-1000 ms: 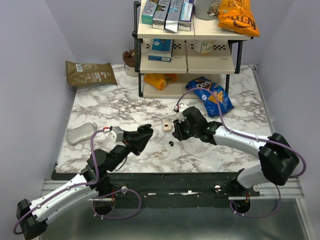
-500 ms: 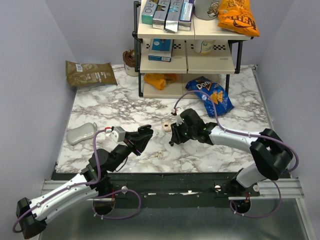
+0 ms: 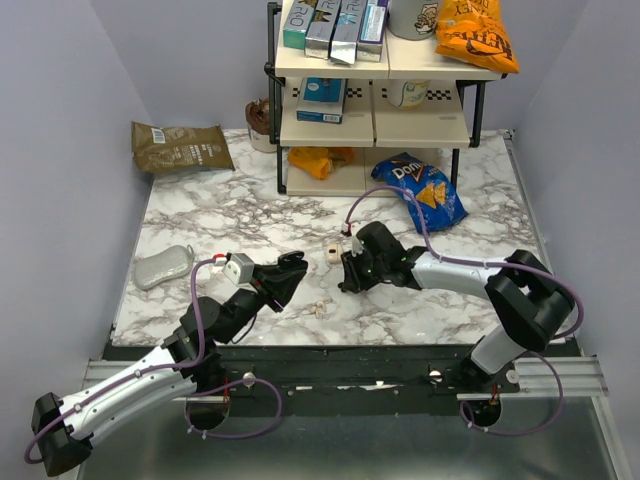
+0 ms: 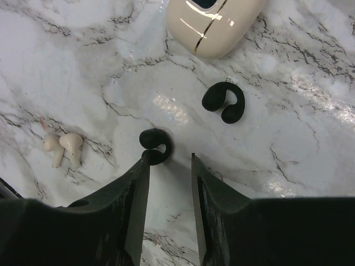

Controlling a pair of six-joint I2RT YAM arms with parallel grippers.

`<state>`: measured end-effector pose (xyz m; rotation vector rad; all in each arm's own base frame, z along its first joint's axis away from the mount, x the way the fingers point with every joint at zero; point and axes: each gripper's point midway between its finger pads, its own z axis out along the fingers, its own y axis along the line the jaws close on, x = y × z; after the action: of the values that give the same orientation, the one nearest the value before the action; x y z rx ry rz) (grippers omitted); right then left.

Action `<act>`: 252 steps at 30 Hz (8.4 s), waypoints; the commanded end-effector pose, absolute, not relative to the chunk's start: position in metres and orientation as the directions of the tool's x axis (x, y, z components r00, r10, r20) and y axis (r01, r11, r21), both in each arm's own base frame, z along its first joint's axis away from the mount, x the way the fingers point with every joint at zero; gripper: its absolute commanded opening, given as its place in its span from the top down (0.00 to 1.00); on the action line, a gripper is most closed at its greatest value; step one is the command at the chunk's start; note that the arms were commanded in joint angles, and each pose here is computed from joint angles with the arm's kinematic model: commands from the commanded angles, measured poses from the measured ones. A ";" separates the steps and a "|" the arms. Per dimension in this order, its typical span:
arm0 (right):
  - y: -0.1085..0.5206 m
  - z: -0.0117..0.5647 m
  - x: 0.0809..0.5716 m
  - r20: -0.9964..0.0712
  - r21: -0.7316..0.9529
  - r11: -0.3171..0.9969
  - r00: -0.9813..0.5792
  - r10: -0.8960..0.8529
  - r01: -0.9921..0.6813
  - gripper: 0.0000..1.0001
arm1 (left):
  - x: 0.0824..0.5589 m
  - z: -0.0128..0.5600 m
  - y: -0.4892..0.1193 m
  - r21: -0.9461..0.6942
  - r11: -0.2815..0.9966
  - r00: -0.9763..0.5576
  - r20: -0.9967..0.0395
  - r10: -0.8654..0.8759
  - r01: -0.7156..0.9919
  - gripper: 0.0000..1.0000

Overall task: Insert the wireless bluetooth earbuds into the charging case
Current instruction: Pick up the earbud from the center of the board, then place the earbud in the charging case, then pick up the earbud from the center of the board.

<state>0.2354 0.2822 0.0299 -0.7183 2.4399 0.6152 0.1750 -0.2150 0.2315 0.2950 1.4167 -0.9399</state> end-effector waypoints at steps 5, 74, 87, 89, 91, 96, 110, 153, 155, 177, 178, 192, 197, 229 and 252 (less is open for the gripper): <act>0.284 0.022 0.242 -0.585 0.252 0.771 -0.727 -0.360 -0.585 0.57 | 0.177 0.227 -0.214 -0.349 0.635 -0.119 -0.919 -0.376 0.689 1.00; 0.226 0.321 0.128 -0.976 0.043 0.363 -0.117 -0.186 -0.931 0.99 | 0.145 0.319 -0.290 -0.122 0.093 -0.086 -0.941 -0.326 0.988 1.00; 0.231 0.353 0.103 -0.987 0.042 0.233 -0.077 -0.141 -0.971 0.99 | 0.118 0.318 -0.308 -0.176 -0.292 -0.217 -0.969 -0.115 0.940 1.00; 0.234 0.355 0.102 -0.985 0.048 0.216 -0.082 -0.149 -0.975 0.99 | 0.114 0.313 -0.308 -0.191 -0.316 -0.227 -0.971 -0.082 0.930 1.00; 0.237 0.354 0.099 -0.982 0.055 0.191 -0.087 -0.165 -0.980 0.99 | 0.115 0.313 -0.308 -0.176 -0.322 -0.210 -0.975 -0.073 0.930 1.00; 0.245 0.351 0.095 -0.976 0.068 0.141 -0.095 -0.196 -0.988 0.99 | 0.112 0.308 -0.308 -0.206 -0.347 -0.228 -0.973 -0.024 0.915 1.00; 0.258 0.336 0.104 -0.968 0.091 0.157 -0.124 -0.220 -0.983 0.99 | 0.122 0.305 -0.313 -0.214 -0.312 -0.232 -0.973 -0.020 0.926 1.00; 0.277 0.304 0.130 -0.953 0.136 0.246 -0.194 -0.232 -0.960 0.99 | 0.120 0.319 -0.313 -0.169 -0.269 -0.197 -0.977 -0.084 0.948 1.00; 0.278 0.303 0.129 -0.948 0.161 0.252 -0.221 -0.230 -0.954 0.99 | 0.121 0.320 -0.314 -0.165 -0.262 -0.194 -0.977 -0.092 0.951 1.00; 0.270 0.313 0.129 -0.953 0.163 0.294 -0.228 -0.202 -0.942 0.63 | 0.129 0.323 -0.316 -0.160 -0.220 -0.193 -0.972 -0.137 0.962 1.00; 0.269 0.317 0.129 -0.955 0.163 0.297 -0.226 -0.192 -0.941 0.62 | 0.129 0.322 -0.316 -0.161 -0.217 -0.193 -0.972 -0.136 0.963 1.00; 0.205 0.285 0.207 -0.949 0.134 0.793 -0.307 -0.070 -0.594 0.54 | 0.145 0.290 -0.298 -0.193 0.028 -0.186 -0.969 -0.166 0.981 1.00; 0.223 0.212 0.233 -0.903 0.210 0.821 -0.427 -0.044 -0.530 0.66 | 0.149 0.289 -0.279 -0.184 0.198 -0.140 -0.966 -0.215 0.963 1.00; 0.279 0.059 0.293 -0.640 0.283 0.838 -0.742 -0.197 -0.467 0.42 | 0.135 0.281 -0.263 -0.206 0.286 -0.146 -0.965 -0.218 0.936 1.00; 0.263 0.015 0.297 -0.583 0.123 0.887 -0.756 -0.298 -0.445 0.33 | 0.129 0.277 -0.267 -0.194 0.286 -0.139 -0.970 -0.200 0.938 1.00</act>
<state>0.2901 0.2699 0.0262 -0.5087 2.4676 0.4619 0.1271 -0.2686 0.2771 0.7739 1.3336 -1.1975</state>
